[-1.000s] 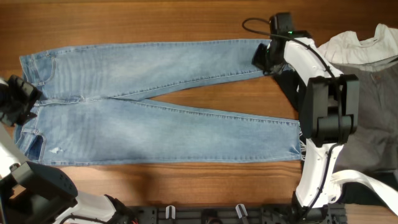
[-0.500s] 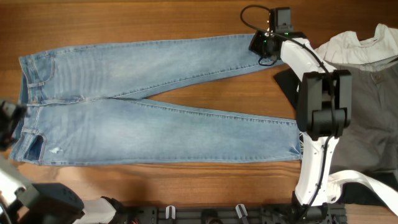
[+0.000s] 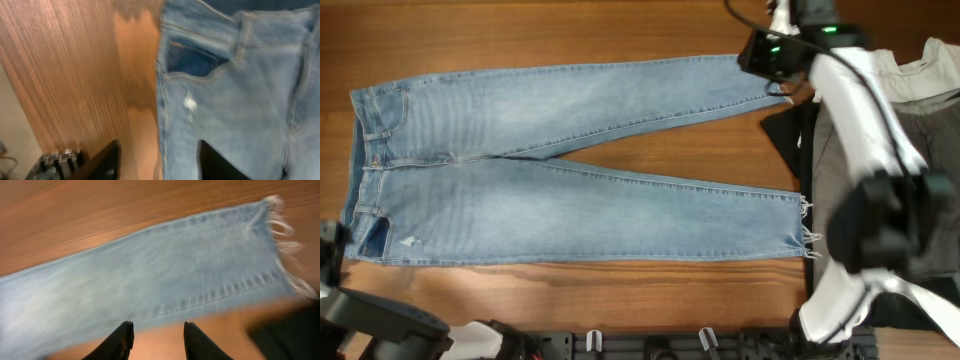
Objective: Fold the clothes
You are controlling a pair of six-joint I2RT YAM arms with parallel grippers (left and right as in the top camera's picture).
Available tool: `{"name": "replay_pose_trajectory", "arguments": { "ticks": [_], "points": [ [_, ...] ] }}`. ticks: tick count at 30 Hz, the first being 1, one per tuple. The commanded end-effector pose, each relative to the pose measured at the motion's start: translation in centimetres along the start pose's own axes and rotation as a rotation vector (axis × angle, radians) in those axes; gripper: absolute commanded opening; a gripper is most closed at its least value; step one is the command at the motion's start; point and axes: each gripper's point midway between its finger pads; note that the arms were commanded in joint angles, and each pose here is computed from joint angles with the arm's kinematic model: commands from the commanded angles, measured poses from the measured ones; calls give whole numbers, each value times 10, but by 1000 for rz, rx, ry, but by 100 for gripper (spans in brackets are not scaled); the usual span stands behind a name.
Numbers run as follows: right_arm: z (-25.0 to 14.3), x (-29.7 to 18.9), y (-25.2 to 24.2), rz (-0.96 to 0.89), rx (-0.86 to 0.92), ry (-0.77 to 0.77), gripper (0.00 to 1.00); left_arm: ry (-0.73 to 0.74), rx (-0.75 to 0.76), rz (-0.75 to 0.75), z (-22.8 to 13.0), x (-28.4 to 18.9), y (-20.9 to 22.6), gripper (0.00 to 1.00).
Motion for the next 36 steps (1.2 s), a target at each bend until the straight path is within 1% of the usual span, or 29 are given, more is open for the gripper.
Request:
{"name": "replay_pose_trajectory", "arguments": {
  "ticks": [1, 2, 4, 6, 8, 9, 11, 13, 18, 21, 23, 27, 28, 29, 30, 31, 32, 36],
  "points": [
    [-3, -59, 18, 23, -36, -38, 38, -16, -71, 16, 8, 29, 15, 50],
    [-11, -66, 20, 22, -33, -17, 38, -18, -62, 5, 9, 34, 14, 54],
    [-31, -73, 21, 15, -18, 54, 39, -28, -18, -46, 11, 49, 5, 59],
    [-47, -74, 19, 8, -2, 118, 39, -35, 4, -81, 14, 56, -2, 60],
    [-63, -70, 16, 1, 13, 178, 38, -57, 42, -142, 23, 61, -16, 59],
    [-71, -66, 14, -2, 19, 207, 38, -67, 67, -173, 27, 63, -23, 57],
    [-81, -61, 12, -6, 27, 238, 38, -86, 88, -194, 34, 69, -30, 53],
    [-92, -55, 9, -9, 36, 269, 38, -93, 96, -198, 40, 78, -33, 53],
    [-100, -43, 4, -11, 41, 284, 38, -22, 115, -200, 36, 112, -37, 52],
    [-103, -38, 3, -13, 46, 290, 39, 33, 106, -161, 28, 131, -29, 46],
    [-107, -34, 1, -15, 56, 300, 40, 41, 101, -131, 28, 140, -24, 44],
    [-111, -31, 0, -16, 58, 310, 41, 3, 104, -136, 37, 142, -27, 49],
    [-112, -31, 0, -16, 57, 310, 41, 2, 105, -136, 37, 142, -27, 48],
    [-112, -30, 0, -16, 58, 311, 41, 5, 103, -135, 37, 142, -26, 44],
    [-112, -30, 0, -16, 58, 310, 41, 10, 103, -133, 36, 142, -26, 43],
    [-112, -30, 0, -16, 58, 310, 41, 12, 103, -131, 35, 142, -25, 43],
    [-112, -30, 0, -17, 62, 310, 42, 13, 103, -129, 35, 141, -25, 47],
    [-112, -30, 0, -19, 77, 310, 42, -1, 85, -135, 41, 140, -21, 49]
  ]
}}
Point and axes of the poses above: each gripper's point midway between its finger pads, its own x axis out along the fingers, its own y axis along the line the jaws close on, z = x × y, and after that the axes turned 11 degrees about -x, right-handed
